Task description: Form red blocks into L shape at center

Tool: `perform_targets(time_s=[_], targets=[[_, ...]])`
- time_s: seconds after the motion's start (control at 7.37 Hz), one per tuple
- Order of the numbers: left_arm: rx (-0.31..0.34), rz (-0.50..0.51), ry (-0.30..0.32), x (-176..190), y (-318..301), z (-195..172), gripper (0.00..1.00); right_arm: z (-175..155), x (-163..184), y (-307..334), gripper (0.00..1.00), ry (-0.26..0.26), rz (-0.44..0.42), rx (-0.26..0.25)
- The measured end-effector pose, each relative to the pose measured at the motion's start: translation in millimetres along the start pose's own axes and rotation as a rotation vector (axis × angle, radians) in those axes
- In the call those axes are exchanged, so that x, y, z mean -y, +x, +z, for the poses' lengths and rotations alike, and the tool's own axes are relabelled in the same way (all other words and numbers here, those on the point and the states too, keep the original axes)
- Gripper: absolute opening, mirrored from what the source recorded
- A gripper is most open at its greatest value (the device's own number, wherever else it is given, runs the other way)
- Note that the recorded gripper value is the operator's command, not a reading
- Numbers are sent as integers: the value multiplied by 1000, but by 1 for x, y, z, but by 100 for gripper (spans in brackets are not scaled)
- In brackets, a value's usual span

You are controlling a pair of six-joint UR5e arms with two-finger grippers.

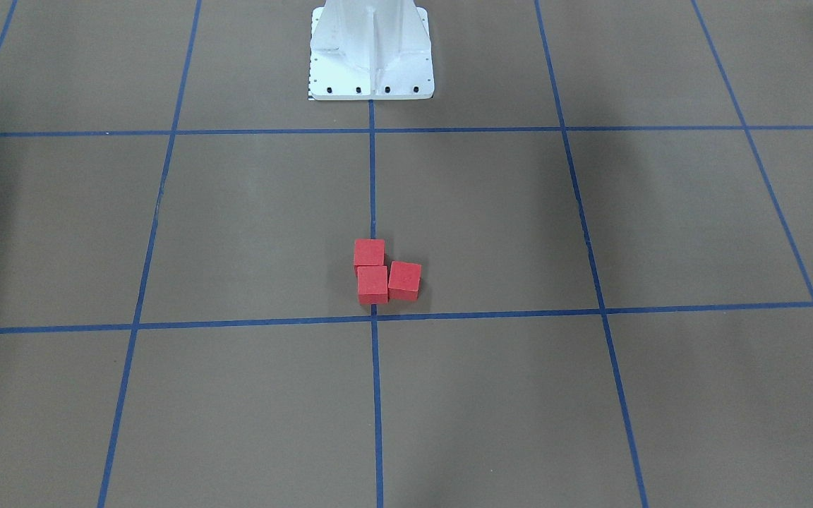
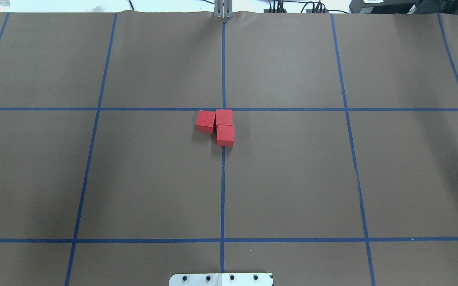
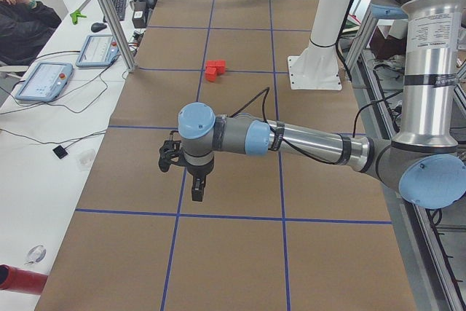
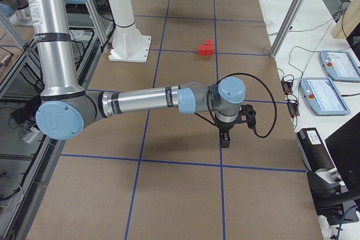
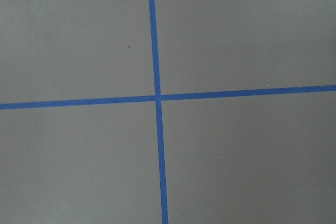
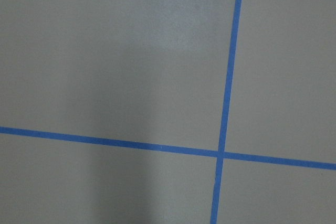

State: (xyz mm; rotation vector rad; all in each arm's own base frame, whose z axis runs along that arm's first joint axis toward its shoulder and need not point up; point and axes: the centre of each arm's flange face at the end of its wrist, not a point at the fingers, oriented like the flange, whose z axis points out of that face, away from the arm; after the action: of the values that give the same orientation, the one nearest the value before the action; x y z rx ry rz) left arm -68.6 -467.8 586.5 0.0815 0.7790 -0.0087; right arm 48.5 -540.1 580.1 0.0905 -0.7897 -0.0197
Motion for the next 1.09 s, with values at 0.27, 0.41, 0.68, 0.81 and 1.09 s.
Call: perform_targets(time_s=[0.27,0.41,0.68,0.81,1.09], targets=[[19,-29,-22,-22,-25,18,100,1,-23,12,99,-2,22,7],[21,-38,-26,-25,-30,22,100,1,-32,14,99,-3,26,8],[21,-33,-22,-23,-28,22,100,2,-47,23,99,-8,45,7],[21,-26,-16,-18,-25,20,100,4,-54,29,99,-11,59,7],[23,-16,-8,-13,-22,17,100,3,-61,35,99,-12,73,18]])
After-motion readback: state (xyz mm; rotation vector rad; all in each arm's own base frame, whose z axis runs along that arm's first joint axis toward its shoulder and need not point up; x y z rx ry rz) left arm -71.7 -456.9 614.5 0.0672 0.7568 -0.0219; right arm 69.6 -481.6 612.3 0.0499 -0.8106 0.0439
